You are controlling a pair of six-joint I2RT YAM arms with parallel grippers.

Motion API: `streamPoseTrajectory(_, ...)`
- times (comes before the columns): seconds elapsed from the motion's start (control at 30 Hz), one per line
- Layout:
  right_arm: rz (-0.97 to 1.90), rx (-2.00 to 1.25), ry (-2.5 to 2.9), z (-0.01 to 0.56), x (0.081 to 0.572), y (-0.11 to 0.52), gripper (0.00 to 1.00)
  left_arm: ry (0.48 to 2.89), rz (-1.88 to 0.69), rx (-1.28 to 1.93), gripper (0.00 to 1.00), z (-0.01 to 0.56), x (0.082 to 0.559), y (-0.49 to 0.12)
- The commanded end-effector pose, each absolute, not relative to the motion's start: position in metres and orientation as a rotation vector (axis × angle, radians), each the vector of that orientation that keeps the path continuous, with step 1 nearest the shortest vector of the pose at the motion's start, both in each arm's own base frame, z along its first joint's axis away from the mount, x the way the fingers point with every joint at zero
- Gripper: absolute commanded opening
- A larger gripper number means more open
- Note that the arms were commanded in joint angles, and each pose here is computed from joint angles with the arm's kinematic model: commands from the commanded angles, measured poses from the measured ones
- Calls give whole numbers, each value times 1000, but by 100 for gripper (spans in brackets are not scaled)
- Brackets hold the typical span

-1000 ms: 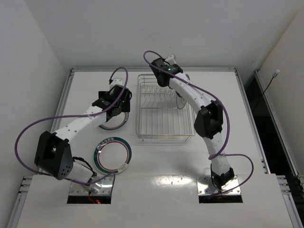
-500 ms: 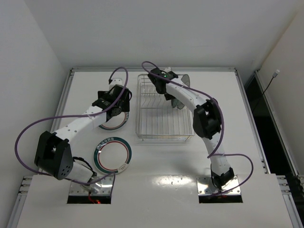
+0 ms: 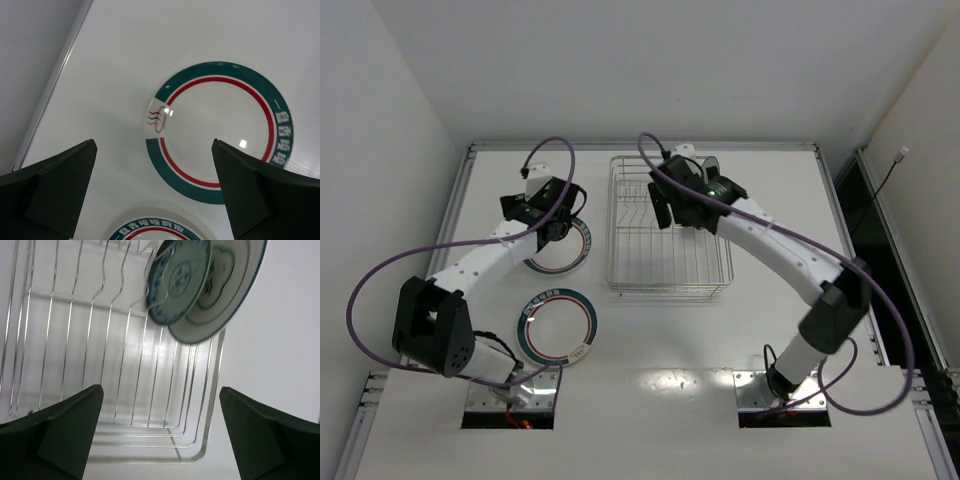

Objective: Load the plates into the dish rack

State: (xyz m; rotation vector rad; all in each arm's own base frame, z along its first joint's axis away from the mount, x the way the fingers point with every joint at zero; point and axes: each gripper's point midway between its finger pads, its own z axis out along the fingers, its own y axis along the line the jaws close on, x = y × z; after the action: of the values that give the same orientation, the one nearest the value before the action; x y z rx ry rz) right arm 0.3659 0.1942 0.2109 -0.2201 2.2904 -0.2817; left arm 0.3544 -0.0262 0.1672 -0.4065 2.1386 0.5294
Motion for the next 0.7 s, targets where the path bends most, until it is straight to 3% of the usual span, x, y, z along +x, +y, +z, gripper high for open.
streamPoseTrajectory(0.0, 3, -211, 2310, 190, 343, 211, 100, 2056, 528, -553, 100, 187, 359, -1)
streamPoseTrajectory(0.03, 12, -241, 2355, 161, 325, 203, 100, 2058, 509, -570, 100, 186, 362, 2)
streamPoseTrajectory(0.07, 132, -235, 2294, 175, 321, 211, 100, 2115, 469, -562, 100, 172, 365, -2)
streamPoseTrajectory(0.2, 148, -321, 2285, 152, 285, 207, 100, 2186, 294, -651, 100, 167, 391, 7)
streamPoseTrajectory(0.33, 149, -342, 2224, 154, 282, 206, 100, 2197, 91, -868, 100, 147, 416, 39)
streamPoseTrajectory(0.43, 137, -362, 2255, 139, 282, 209, 100, 2239, -194, -974, 100, 113, 435, 48)
streamPoseTrajectory(0.47, 121, -368, 2253, 143, 286, 210, 100, 2251, -343, -960, 96, 106, 439, 36)
streamPoseTrajectory(0.67, 87, -412, 2278, 129, 285, 216, 100, 2223, -563, -962, 94, 80, 435, 27)
